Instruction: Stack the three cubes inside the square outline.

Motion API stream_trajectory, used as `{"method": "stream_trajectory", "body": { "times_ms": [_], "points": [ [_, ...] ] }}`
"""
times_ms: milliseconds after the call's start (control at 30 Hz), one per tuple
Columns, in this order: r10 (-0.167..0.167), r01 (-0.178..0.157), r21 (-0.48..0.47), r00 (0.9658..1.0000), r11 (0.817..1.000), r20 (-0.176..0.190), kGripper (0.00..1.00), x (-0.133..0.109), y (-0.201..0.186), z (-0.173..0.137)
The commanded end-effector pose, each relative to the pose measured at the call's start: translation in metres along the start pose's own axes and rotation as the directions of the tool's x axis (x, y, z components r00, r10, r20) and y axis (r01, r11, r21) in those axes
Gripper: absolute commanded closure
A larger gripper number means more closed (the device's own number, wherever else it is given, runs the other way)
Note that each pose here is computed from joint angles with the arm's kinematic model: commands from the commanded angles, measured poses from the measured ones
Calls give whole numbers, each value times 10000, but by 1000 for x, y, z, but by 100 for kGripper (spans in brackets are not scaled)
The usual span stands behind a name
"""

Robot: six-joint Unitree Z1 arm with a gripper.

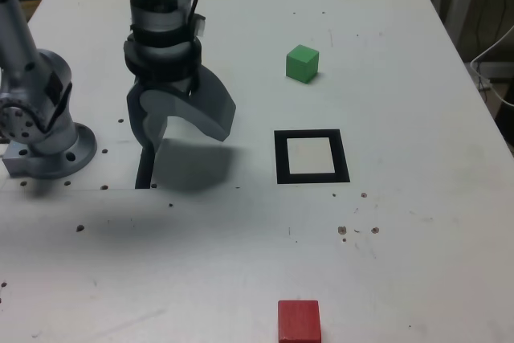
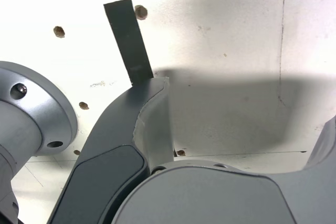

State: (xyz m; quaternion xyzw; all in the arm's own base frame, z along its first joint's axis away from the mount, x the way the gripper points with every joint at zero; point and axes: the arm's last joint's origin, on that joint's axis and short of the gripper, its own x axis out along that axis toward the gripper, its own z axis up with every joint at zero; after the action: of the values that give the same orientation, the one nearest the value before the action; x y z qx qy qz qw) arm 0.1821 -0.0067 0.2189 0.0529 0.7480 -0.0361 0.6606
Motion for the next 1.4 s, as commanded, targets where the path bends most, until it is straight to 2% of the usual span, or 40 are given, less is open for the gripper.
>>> {"method": "stream_trajectory", "body": {
  "times_ms": [0,400,733,867,1000,1167,1367],
  "points": [
    [-38,38,30,10000,10000,-7,0,0,0,0],
    [-115,113,-116,9999,9999,-110,0,-4,-2,-9],
    [213,-234,-575,9991,9981,-359,0,-51,-33,-9],
    [274,-296,-803,9992,9963,-278,0,-67,-46,-2],
    [-48,35,-955,9999,9954,-130,0,-78,-60,9],
    [-620,594,-1029,9978,9929,-226,0,-82,-76,28],
    [-638,571,-1508,9972,9869,-402,0,-83,-91,46]
  ]
}}
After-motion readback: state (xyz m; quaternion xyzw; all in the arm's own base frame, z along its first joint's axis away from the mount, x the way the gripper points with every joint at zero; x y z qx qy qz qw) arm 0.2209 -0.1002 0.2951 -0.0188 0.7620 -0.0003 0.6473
